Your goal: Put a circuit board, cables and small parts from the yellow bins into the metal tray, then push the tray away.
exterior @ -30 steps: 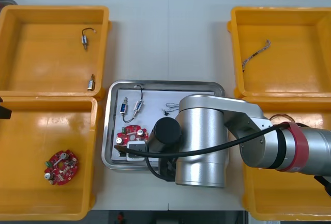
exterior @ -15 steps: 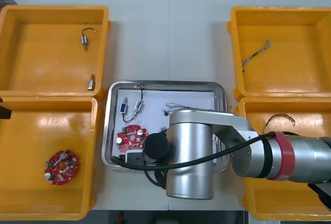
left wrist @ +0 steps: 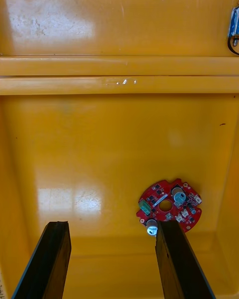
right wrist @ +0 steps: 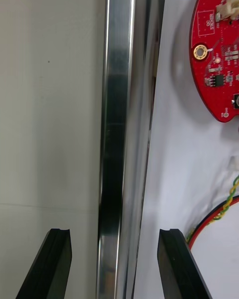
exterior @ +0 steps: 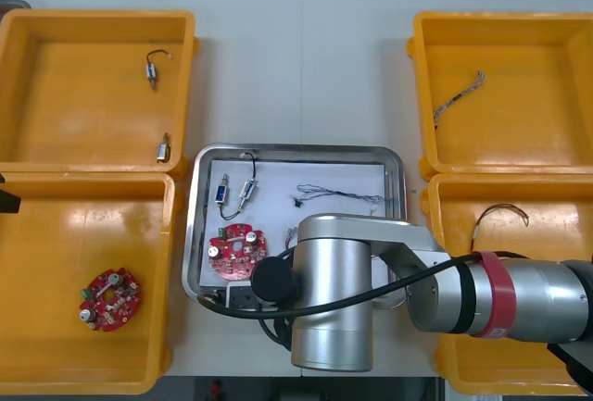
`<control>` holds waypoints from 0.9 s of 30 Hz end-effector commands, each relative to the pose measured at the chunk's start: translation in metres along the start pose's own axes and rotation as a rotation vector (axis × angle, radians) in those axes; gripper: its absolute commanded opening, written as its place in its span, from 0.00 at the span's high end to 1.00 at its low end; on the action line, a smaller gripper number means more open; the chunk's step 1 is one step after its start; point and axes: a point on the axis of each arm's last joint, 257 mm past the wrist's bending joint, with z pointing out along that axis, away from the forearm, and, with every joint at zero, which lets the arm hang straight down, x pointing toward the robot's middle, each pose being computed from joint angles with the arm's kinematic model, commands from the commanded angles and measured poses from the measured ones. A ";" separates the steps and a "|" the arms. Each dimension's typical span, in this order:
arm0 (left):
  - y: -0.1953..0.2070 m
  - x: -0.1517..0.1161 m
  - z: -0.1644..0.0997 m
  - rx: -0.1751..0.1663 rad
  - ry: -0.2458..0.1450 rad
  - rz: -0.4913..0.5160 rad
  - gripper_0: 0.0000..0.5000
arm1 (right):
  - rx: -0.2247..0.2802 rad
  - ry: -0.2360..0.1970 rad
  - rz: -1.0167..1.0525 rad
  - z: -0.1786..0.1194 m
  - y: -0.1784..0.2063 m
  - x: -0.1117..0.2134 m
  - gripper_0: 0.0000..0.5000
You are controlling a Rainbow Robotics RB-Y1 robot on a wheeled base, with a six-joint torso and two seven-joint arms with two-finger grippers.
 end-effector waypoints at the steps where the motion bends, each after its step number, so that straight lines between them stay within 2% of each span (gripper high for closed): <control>1: 0.009 -0.003 -0.009 -0.048 -0.018 0.090 0.00 | -0.020 -0.031 0.030 0.003 0.014 -0.020 0.00; 13: 0.009 -0.003 -0.009 -0.048 -0.018 0.090 0.00 | -0.015 -0.032 0.041 0.003 0.014 -0.021 0.00; 14: 0.009 -0.003 -0.009 -0.048 -0.018 0.090 0.00 | -0.013 -0.034 0.041 0.003 0.014 -0.021 0.04; 15: 0.009 -0.003 -0.009 -0.048 -0.018 0.090 0.00 | -0.010 -0.036 0.044 0.003 0.012 -0.021 0.36; 19: 0.009 -0.003 -0.009 -0.048 -0.018 0.090 0.00 | -0.006 -0.048 0.046 0.004 0.011 -0.022 0.76; 20: 0.009 -0.003 -0.009 -0.048 -0.018 0.090 0.00 | -0.005 -0.048 0.046 0.004 0.011 -0.022 0.81; 22: 0.009 -0.003 -0.009 -0.048 -0.018 0.090 0.00 | 0.003 -0.046 0.055 0.004 0.008 -0.022 1.00; 27: 0.009 -0.003 -0.009 -0.048 -0.018 0.090 0.00 | 0.023 -0.039 0.067 0.004 0.002 -0.018 1.00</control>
